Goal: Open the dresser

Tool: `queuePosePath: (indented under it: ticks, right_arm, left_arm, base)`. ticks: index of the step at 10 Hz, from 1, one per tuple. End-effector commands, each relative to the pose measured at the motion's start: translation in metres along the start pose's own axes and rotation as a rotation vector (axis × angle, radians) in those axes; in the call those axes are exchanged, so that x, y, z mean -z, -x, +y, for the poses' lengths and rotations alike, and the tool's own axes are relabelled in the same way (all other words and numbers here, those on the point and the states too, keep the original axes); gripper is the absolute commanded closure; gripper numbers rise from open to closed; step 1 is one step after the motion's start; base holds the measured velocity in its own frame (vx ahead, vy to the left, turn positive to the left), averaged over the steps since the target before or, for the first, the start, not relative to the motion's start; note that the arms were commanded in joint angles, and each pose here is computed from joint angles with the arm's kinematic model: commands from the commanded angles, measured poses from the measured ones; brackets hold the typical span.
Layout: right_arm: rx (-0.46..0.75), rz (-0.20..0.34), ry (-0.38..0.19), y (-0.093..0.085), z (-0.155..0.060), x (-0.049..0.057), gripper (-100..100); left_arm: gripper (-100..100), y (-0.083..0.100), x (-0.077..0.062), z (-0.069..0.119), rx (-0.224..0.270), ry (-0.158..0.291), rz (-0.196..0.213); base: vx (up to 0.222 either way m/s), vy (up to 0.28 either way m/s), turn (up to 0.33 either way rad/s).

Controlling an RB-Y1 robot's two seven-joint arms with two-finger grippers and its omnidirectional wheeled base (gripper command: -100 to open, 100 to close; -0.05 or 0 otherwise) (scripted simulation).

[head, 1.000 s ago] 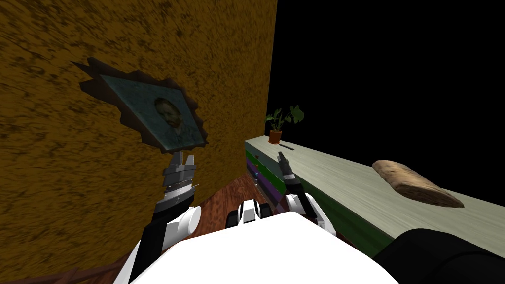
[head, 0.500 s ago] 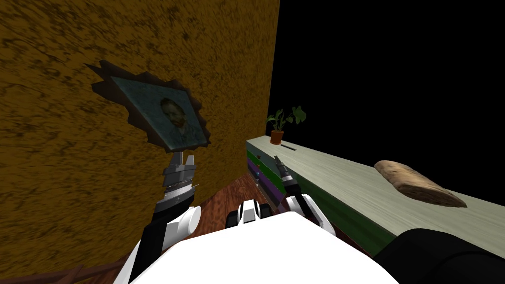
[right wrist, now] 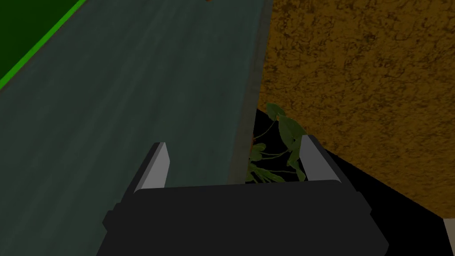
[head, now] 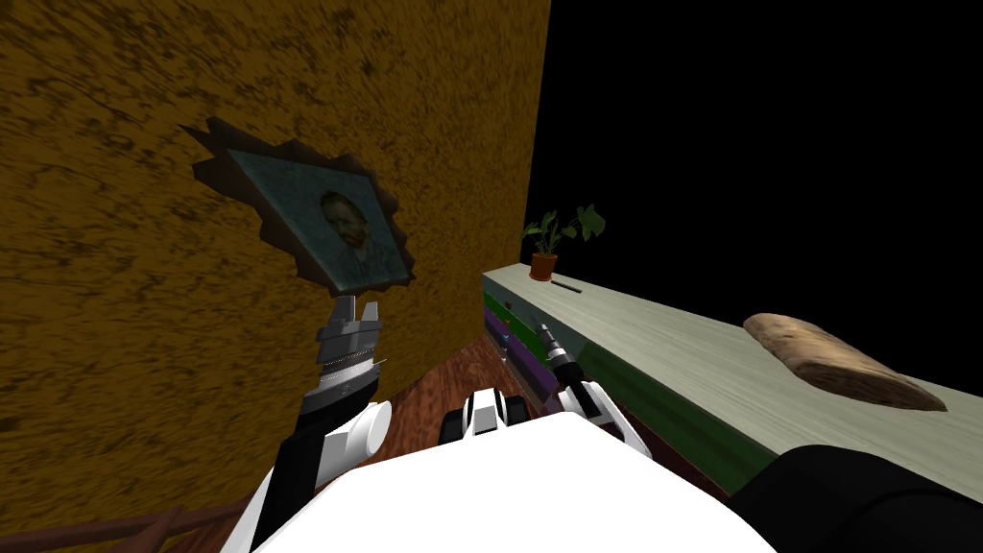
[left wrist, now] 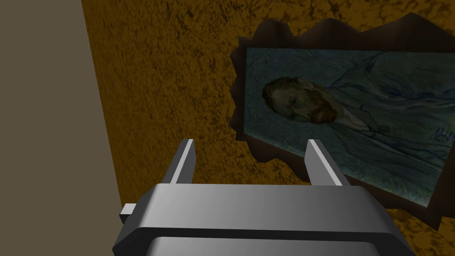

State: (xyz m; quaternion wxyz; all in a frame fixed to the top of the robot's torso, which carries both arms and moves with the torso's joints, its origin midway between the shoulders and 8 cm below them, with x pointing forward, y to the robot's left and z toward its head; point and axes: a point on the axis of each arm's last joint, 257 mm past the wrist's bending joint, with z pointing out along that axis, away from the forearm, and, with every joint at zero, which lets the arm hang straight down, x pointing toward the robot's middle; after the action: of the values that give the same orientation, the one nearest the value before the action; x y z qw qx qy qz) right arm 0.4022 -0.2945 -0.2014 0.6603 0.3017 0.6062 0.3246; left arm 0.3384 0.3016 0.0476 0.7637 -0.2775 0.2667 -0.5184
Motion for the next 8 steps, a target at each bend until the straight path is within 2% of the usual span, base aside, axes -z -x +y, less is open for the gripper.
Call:
queuePosePath:
  ticks: [1,2,3,4,5,6,7,8]
  right_arm:
    - [0.09,0.06,-0.109,-0.023,-0.036,0.009,-100]
    - [0.119,0.066,-0.13,-0.024,-0.042,0.01,-100]
    - [0.162,0.102,-0.184,-0.036,-0.064,0.017,-100]
    - [0.194,0.108,-0.213,-0.035,-0.072,0.019,-100]
    - [0.24,0.144,-0.266,-0.046,-0.094,0.028,-100]
    - [0.269,0.148,-0.293,-0.045,-0.101,0.03,-100]
    - [0.314,0.184,-0.35,-0.054,-0.124,0.041,-100]
    - [0.342,0.187,-0.374,-0.053,-0.13,0.044,-100]
  left_arm:
    - [0,0.0,0.0,0.0,0.0,0.0,0.0]
    - [0,0.0,0.0,0.0,0.0,0.0,0.0]
    - [0,0.0,0.0,0.0,0.0,0.0,0.0]
    - [0,0.0,0.0,0.0,0.0,0.0,0.0]
    - [0,0.0,0.0,0.0,0.0,0.0,0.0]
    - [0,0.0,0.0,0.0,0.0,0.0,0.0]
    - [0,0.0,0.0,0.0,0.0,0.0,0.0]
    - [0,0.0,0.0,0.0,0.0,0.0,0.0]
  base:
    - [0.015,0.061,0.029]
    - [0.012,0.054,0.015]
    - [0.005,0.055,0.04]
    - [0.011,0.044,0.015]
    - [0.026,0.052,0.039]
    - [0.021,0.046,0.016]
    - [0.013,0.058,0.05]
    - [0.013,0.052,0.017]
